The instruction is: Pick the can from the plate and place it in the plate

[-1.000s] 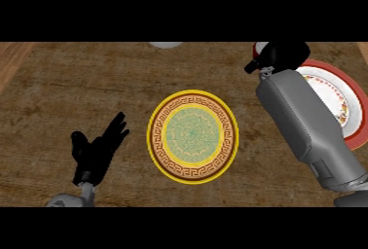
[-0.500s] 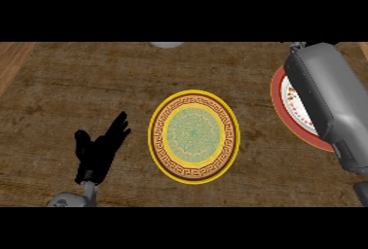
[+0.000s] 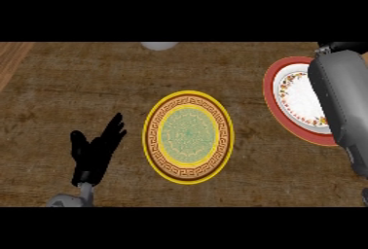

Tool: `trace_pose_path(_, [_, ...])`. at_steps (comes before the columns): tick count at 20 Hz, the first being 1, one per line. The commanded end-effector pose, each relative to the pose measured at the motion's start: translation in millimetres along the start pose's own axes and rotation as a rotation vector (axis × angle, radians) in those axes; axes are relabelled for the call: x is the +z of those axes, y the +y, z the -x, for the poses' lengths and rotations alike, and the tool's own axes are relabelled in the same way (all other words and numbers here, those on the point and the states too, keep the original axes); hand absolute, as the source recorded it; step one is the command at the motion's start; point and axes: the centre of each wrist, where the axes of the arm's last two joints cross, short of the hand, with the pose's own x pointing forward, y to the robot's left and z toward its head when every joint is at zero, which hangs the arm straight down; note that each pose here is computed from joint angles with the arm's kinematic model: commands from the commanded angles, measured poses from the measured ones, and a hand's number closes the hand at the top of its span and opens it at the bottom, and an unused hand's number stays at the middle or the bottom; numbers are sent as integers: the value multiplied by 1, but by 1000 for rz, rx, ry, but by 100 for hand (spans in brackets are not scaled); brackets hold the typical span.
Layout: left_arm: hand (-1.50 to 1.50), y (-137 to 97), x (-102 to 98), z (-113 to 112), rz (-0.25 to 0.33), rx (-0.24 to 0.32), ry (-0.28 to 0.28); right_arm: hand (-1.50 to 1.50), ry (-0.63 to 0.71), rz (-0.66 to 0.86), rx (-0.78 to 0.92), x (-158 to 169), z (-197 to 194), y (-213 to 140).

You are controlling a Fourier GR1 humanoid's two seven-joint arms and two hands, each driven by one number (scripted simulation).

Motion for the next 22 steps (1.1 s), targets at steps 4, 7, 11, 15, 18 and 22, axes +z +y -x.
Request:
trace_pose_path(4, [0,1,3,9,-19,9,19,150,311,155,-55,-22,48,19])
trace_pose_path(7, [0,3,5,4,-45,9,19,150,333,164,-56,-9,73,34])
trace_pose_path(11, [0,10,9,8,-33,12,30,150,380,233,-45,-16,110,42])
trace_pose_path(15, [0,-1,3,3,-24,21,29,150,417,264,-56,-12,122,45])
trace_pose_path(18, [0,3,7,9,-49,13,46,150,598,169,-1,2,151,58])
trace_pose_path(22, [0,4,10,18,-41,27,23,-150,695,-29,94,21,163,77])
